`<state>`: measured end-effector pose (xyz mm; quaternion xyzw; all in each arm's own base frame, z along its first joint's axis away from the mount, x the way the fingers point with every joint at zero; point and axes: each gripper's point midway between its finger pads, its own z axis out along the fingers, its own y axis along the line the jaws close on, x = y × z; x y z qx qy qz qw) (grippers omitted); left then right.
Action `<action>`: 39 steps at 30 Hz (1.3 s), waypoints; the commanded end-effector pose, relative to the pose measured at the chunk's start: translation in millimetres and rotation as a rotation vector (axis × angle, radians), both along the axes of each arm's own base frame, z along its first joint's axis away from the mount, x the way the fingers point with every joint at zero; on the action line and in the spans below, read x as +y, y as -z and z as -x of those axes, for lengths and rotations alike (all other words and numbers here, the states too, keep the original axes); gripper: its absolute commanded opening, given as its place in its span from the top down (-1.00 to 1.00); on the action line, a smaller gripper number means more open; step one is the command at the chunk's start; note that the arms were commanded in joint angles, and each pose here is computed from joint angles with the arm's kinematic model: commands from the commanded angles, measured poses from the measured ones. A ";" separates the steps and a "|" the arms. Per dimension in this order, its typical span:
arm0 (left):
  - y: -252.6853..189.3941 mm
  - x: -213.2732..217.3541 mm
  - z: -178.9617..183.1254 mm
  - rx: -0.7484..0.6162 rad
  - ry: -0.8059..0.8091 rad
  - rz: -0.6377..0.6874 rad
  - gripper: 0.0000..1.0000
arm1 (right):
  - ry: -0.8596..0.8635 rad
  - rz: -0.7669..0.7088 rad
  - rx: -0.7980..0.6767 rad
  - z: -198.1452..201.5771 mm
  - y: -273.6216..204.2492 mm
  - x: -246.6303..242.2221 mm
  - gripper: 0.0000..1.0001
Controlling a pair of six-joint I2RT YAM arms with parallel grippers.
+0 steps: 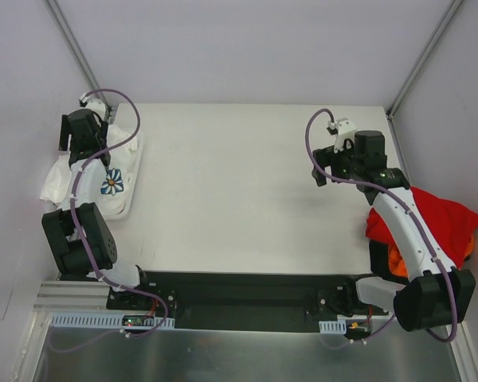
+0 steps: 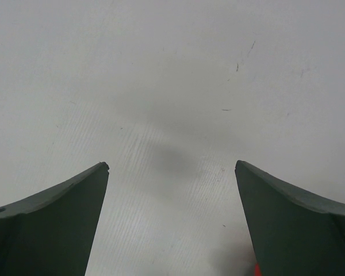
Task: Fold and stack the t-shirts
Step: Grab crumpled tshirt from bin with the left arm
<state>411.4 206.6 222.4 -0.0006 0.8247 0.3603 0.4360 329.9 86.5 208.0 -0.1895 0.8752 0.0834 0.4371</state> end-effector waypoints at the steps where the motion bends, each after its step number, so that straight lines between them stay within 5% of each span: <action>1: -2.1 -7.4 -14.9 -0.085 0.030 0.151 -0.41 | -0.005 -0.007 -0.005 -6.1 -11.3 4.2 -0.93; 15: -2.3 -75.0 -24.0 -0.155 0.228 0.523 -0.28 | -0.009 0.021 0.028 -8.5 0.5 1.6 -0.93; 26: -2.6 -69.3 -22.6 -0.152 0.210 0.499 0.86 | -0.036 0.018 0.055 -8.0 7.4 5.7 -0.93; 32: -58.1 -94.6 -26.4 -0.241 0.376 0.507 1.00 | -0.049 0.015 0.084 -8.7 15.8 8.5 -0.93; 39: -209.4 -176.8 -5.1 -0.447 0.768 0.669 1.00 | -0.054 0.021 0.117 -10.1 24.1 9.1 -0.93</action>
